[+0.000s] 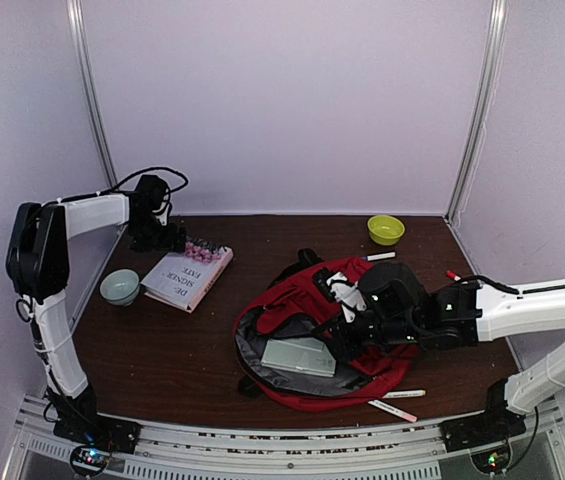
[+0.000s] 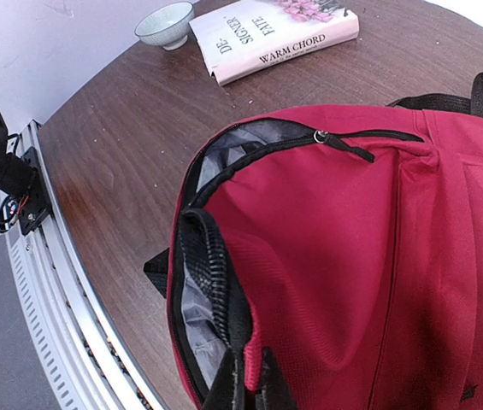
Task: Pack the student bag
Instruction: Pick up the book at the center of the board.
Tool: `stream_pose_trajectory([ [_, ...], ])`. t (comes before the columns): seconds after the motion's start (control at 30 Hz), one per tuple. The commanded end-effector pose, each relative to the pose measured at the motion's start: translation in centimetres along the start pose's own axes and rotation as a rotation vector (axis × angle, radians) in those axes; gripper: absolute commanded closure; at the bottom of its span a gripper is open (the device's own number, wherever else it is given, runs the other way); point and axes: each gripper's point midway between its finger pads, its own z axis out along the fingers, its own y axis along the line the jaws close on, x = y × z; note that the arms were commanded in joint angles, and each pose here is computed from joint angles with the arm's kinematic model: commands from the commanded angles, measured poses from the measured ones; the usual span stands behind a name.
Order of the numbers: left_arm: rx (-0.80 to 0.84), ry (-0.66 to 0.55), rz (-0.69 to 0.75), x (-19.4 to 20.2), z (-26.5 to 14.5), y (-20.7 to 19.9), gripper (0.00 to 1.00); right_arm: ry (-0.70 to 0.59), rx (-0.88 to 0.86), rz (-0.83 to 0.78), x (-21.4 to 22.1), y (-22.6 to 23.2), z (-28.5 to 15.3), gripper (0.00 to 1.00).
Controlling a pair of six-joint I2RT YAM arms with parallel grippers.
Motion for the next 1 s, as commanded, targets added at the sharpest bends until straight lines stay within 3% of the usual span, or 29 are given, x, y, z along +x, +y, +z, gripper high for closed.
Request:
stream_pose_trajectory([
  [0.0, 0.102, 0.093, 0.025, 0.5, 1.7, 0.3, 0.02, -0.017, -0.029, 0.017, -0.4, 0.8, -0.2, 1.00],
  [0.13, 0.245, 0.142, 0.022, 2.0, 2.6, -1.7, 0.04, -0.019, -0.024, 0.017, -0.3, 0.7, -0.2, 1.00],
  [0.3, 0.331, 0.196, -0.014, 5.0, 3.1, -3.0, 0.13, -0.012, -0.024, 0.012, -0.3, 0.8, 0.0, 1.00],
  [0.4, 0.341, 0.202, -0.028, 6.5, 3.1, -3.4, 0.29, -0.014, -0.023, 0.010, -0.4, 0.8, 0.0, 1.00],
  [0.5, 0.332, 0.205, -0.027, 8.1, 2.9, -3.9, 0.52, -0.017, -0.018, 0.009, -0.5, 0.8, -0.1, 1.00],
  [0.67, 0.288, 0.213, 0.003, 10.5, 2.1, -4.8, 0.68, -0.018, -0.018, 0.010, -0.6, 0.8, -0.3, 1.00],
  [0.83, 0.269, 0.232, 0.031, 13.7, 1.3, -6.4, 0.69, -0.025, -0.010, 0.011, -0.7, 0.7, -0.6, 1.00],
  [0.97, 0.306, 0.224, 0.021, 16.2, 0.1, -7.9, 0.92, -0.031, -0.012, 0.014, -0.8, 0.8, -0.8, 1.00],
])
